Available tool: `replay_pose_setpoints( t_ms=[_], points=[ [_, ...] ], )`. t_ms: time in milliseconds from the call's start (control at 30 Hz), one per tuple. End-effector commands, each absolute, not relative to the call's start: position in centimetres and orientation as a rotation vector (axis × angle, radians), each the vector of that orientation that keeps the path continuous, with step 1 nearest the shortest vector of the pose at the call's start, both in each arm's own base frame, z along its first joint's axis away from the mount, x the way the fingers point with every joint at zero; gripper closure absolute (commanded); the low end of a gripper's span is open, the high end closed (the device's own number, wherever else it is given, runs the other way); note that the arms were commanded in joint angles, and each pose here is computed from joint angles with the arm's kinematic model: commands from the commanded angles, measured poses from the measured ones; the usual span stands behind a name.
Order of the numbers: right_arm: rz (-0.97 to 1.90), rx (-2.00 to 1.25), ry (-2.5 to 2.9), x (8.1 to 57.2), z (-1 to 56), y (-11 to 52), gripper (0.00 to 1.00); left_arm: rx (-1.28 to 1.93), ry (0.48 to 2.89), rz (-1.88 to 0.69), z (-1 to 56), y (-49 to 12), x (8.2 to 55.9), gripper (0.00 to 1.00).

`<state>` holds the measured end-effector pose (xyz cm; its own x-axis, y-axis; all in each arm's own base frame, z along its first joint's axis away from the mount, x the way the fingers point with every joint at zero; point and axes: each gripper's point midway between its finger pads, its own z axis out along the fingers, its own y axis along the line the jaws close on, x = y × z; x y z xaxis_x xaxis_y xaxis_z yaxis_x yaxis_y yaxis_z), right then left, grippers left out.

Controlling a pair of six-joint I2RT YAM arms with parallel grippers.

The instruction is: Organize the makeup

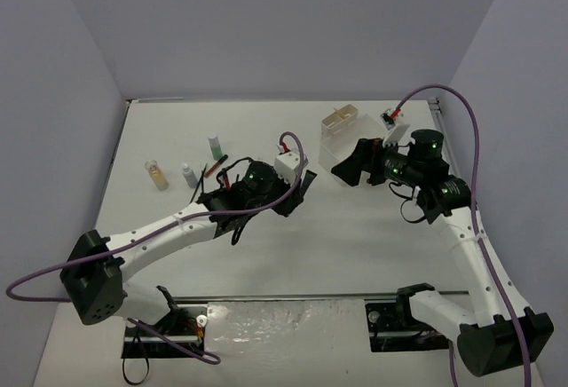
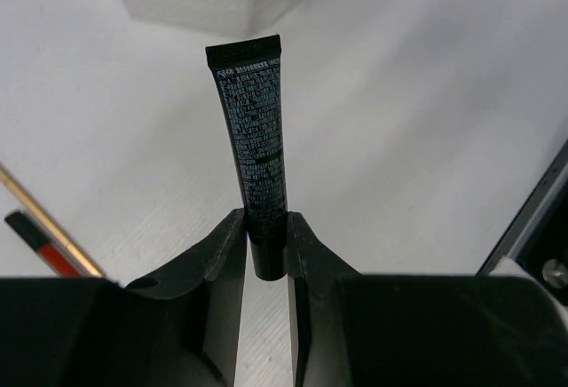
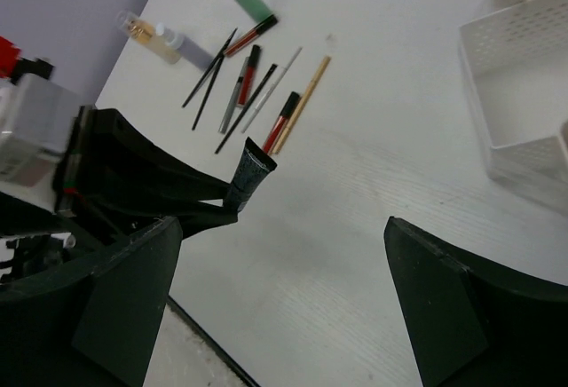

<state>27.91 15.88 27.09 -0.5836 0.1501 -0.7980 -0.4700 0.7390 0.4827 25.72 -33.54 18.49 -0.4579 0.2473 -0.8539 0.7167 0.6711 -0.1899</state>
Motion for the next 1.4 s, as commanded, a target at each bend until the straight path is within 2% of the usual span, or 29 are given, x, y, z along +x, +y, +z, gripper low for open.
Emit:
replay_pose_setpoints(
  t_ms=[0, 267, 400, 600, 667, 733, 800, 900, 1000, 1133, 1233, 1333, 1367],
  points=[
    [1.075, -0.440, 1.967, 27.5, 29.0, 19.4, 0.07, 0.837, 1.643, -0.891, 27.6, -36.8, 24.7, 1.00],
    [1.139, -0.575, 1.934, 27.2, 29.2, 22.6, 0.09, 0.917, 1.500, -1.044, 31.7, -38.0, 21.9, 1.00],
    [1.154, -0.594, 1.933, 27.0, 28.8, 23.1, 0.17, 0.922, 1.479, -1.050, 32.4, -37.9, 21.7, 1.00],
    [1.148, -0.592, 1.934, 27.0, 28.6, 23.0, 0.36, 0.916, 1.466, -1.054, 32.7, -37.8, 21.6, 1.00],
    [1.142, -0.587, 1.938, 26.9, 28.4, 22.9, 0.46, 0.902, 1.463, -1.044, 33.0, -37.5, 21.7, 1.00],
    [1.140, -0.581, 1.948, 26.8, 28.0, 22.8, 0.52, 0.894, 1.463, -1.033, 33.0, -37.3, 21.8, 1.00],
    [1.133, -0.573, 1.955, 26.8, 27.8, 22.7, 0.61, 0.883, 1.463, -1.024, 33.1, -37.1, 21.9, 1.00],
    [1.111, -0.557, 1.961, 27.0, 27.6, 22.5, 0.81, 0.871, 1.473, -1.015, 33.1, -37.0, 22.2, 1.00],
    [1.091, -0.550, 1.957, 27.3, 27.7, 22.4, 0.93, 0.856, 1.492, -1.009, 32.8, -37.0, 22.5, 0.99],
    [1.025, -0.517, 1.950, 28.5, 28.2, 21.9, 1.00, 0.820, 1.544, -0.989, 32.0, -36.6, 23.3, 0.80],
    [0.935, -0.472, 1.956, 30.0, 28.1, 21.2, 1.00, 0.763, 1.597, -0.958, 31.2, -35.7, 24.5, 0.53],
    [0.795, -0.408, 1.968, 32.4, 28.1, 19.8, 1.00, 0.691, 1.666, -0.931, 30.3, -34.2, 25.6, 0.21],
    [0.746, -0.390, 1.960, 33.3, 28.6, 19.3, 1.00, 0.662, 1.693, -0.913, 30.0, -33.6, 26.0, 0.13]
  ],
)
